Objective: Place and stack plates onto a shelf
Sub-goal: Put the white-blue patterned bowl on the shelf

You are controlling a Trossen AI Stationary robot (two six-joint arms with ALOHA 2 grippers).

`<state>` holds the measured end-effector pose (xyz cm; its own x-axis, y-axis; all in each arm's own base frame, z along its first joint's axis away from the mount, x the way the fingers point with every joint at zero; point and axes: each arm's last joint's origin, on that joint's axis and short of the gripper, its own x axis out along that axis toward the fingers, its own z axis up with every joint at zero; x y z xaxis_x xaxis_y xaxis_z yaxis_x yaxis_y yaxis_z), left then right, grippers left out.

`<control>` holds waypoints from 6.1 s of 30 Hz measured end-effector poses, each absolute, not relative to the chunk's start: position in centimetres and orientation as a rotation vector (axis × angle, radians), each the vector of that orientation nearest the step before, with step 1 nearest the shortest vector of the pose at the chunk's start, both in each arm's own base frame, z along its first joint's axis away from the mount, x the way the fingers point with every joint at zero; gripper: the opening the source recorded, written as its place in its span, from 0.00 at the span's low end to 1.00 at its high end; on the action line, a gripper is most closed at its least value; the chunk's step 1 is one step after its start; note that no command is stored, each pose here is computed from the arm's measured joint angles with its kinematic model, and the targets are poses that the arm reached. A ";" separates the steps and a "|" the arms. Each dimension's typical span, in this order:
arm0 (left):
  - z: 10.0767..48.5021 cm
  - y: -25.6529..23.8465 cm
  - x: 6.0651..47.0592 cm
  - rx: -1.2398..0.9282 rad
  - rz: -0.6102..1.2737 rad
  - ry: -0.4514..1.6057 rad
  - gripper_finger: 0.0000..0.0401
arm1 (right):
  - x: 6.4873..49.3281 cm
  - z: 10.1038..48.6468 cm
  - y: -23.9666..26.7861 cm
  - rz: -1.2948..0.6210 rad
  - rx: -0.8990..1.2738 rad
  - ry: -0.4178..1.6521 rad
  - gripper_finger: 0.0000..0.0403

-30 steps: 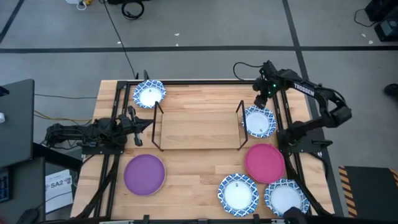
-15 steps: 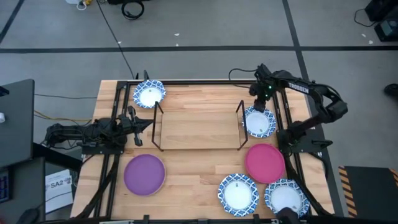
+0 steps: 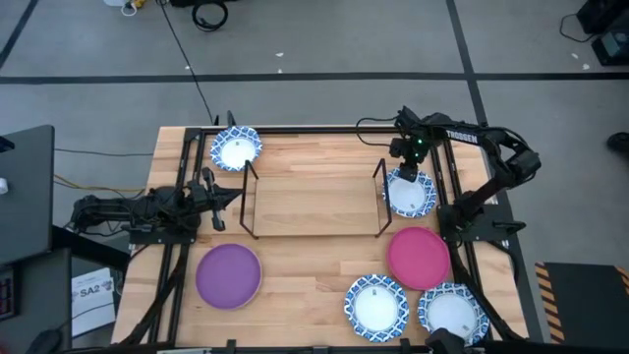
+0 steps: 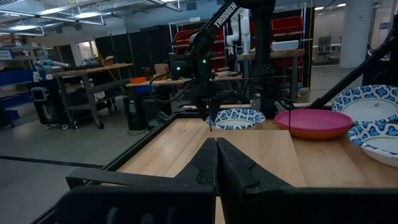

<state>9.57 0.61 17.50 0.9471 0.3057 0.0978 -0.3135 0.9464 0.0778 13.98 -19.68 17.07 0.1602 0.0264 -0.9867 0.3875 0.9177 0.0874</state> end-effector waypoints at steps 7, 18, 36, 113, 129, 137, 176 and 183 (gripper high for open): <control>17.5 0.6 9.6 0.093 0.316 -0.085 0.01 | 14.0 17.1 -19.7 -0.251 0.339 1.398 0.31; 17.5 0.6 9.6 0.093 0.316 -0.085 0.01 | 14.0 17.1 -19.6 -0.247 0.338 1.399 0.09; 17.5 0.6 9.6 0.093 0.316 -0.085 0.01 | 13.9 19.0 -20.3 -0.343 0.318 1.497 0.03; 17.5 0.6 9.6 0.094 0.316 -0.085 0.01 | 28.1 39.1 -10.2 -0.199 0.090 0.920 0.02; 17.5 0.6 9.6 0.093 0.316 -0.085 0.01 | 33.1 31.0 -10.8 -0.048 0.062 1.302 0.03; 17.5 0.6 9.6 0.093 0.316 -0.085 0.01 | 34.8 27.4 -11.4 0.031 0.021 1.412 0.03; 17.5 0.6 9.6 0.093 0.316 -0.084 0.01 | 34.9 25.9 -13.0 0.030 0.026 1.462 0.17; 17.5 0.6 9.6 0.093 0.316 -0.084 0.01 | 34.9 25.9 -13.0 0.030 0.026 1.462 0.28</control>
<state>9.57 0.61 17.50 0.9471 0.3057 0.0974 -0.3135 0.9463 0.0783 34.94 -13.03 25.88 0.1081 0.0363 -0.9935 -0.0046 0.9993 0.0360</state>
